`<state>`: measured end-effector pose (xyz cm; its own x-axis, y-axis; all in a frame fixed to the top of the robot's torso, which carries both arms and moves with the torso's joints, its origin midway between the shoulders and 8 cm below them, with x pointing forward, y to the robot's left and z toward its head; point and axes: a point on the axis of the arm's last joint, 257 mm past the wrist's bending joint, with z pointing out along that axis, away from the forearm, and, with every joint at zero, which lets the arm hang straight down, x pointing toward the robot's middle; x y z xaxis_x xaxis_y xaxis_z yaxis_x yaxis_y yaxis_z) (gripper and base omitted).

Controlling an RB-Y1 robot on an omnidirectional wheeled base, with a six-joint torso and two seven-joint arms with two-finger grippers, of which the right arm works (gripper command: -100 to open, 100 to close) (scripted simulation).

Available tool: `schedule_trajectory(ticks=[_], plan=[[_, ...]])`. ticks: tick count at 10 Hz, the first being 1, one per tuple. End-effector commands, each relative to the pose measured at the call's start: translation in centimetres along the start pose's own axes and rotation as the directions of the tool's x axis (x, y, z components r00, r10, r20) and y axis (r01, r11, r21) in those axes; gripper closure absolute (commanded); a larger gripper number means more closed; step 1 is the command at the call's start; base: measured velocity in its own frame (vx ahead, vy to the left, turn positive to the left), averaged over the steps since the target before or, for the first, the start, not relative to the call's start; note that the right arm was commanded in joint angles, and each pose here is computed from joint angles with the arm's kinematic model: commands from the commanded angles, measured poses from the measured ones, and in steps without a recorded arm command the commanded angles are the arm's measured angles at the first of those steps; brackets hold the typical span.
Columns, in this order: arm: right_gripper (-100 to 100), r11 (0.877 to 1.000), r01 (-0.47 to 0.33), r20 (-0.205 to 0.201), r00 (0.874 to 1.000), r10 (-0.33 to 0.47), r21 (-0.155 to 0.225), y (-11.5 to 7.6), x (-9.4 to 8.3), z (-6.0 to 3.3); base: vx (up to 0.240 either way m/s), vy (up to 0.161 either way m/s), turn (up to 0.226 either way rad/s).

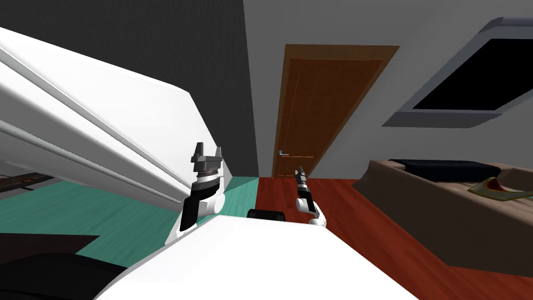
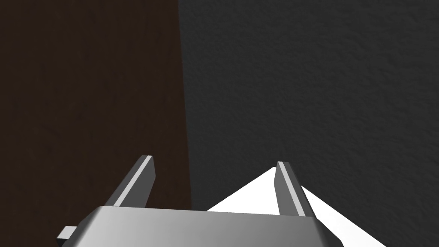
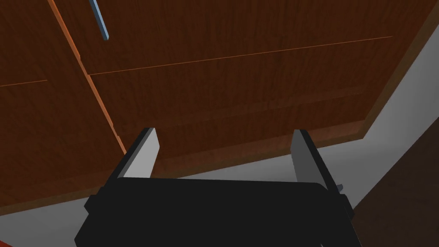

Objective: Pull the door open

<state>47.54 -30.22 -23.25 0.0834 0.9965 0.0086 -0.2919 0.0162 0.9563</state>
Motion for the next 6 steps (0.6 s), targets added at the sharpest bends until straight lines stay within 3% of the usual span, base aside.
schedule_trajectory(ticks=[1,6], plan=[[-100,1.0,0.001,0.005,1.0,-0.002,0.015,-0.8,-0.3,-0.13,0.074,-0.007,0.046],[-100,0.998,0.007,0.028,1.0,-0.008,0.064,-3.9,-1.6,-0.48,0.065,-0.015,0.103]])
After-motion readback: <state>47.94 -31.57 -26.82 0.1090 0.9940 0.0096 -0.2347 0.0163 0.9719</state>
